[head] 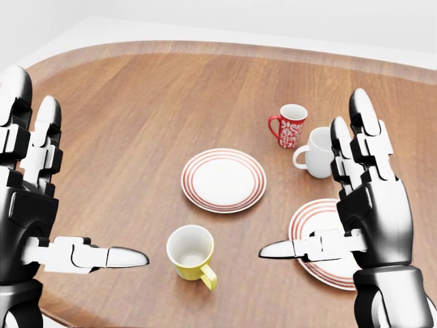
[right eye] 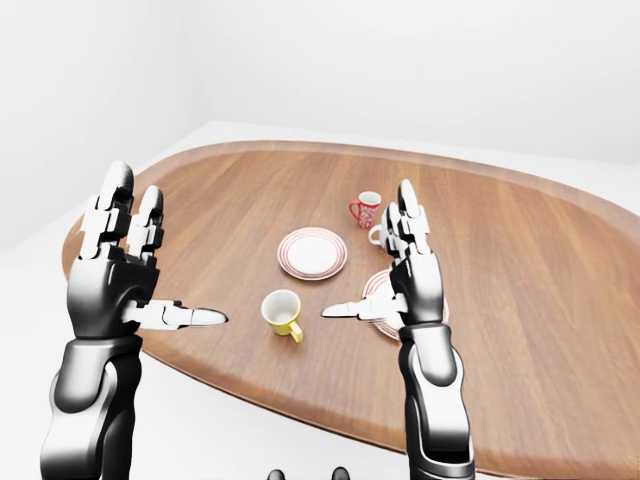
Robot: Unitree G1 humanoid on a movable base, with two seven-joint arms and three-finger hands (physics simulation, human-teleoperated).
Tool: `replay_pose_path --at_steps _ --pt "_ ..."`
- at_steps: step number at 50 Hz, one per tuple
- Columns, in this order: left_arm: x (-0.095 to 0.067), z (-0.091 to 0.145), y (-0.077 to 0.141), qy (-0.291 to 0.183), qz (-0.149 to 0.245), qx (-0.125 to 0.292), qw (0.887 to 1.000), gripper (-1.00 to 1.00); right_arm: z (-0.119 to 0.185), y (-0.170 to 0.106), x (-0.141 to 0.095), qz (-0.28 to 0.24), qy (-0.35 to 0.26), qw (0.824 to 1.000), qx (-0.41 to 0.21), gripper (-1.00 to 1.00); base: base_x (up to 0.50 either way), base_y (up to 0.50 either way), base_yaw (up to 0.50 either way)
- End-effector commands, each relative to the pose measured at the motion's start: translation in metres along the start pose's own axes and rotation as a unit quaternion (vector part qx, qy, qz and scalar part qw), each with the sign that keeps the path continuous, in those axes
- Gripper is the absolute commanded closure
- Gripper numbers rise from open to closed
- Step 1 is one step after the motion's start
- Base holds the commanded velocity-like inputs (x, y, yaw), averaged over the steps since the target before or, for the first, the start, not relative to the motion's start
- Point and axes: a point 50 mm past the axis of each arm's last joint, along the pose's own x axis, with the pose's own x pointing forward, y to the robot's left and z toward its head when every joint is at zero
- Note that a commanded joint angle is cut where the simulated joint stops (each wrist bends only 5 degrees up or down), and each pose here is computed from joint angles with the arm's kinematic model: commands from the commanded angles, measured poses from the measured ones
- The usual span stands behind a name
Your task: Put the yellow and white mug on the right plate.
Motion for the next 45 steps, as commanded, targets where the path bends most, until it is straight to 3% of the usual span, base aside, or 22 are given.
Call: replay_pose_path --at_steps 1,14,41,45 --pt "-0.001 0.001 -0.001 -0.001 -0.002 0.000 1.000 -1.00 0.001 0.000 0.000 0.000 -0.004 1.000 0.009 -1.00 0.48 0.15 0.00" --pt "0.000 0.001 -0.002 -0.001 -0.003 -0.002 1.000 -1.00 -0.004 0.000 0.001 -0.003 0.009 1.000 -0.005 -1.00 0.44 0.13 0.00" --pt "0.000 0.001 0.000 -0.003 -0.003 -0.002 1.000 -1.00 -0.014 0.008 0.004 0.022 0.032 0.998 -0.051 -1.00 0.00 0.00 0.00" --pt "0.000 0.001 0.000 -0.001 -0.003 -0.002 1.000 -1.00 -0.002 0.007 0.014 0.025 0.001 0.998 -0.056 -1.00 0.00 0.00 0.00"
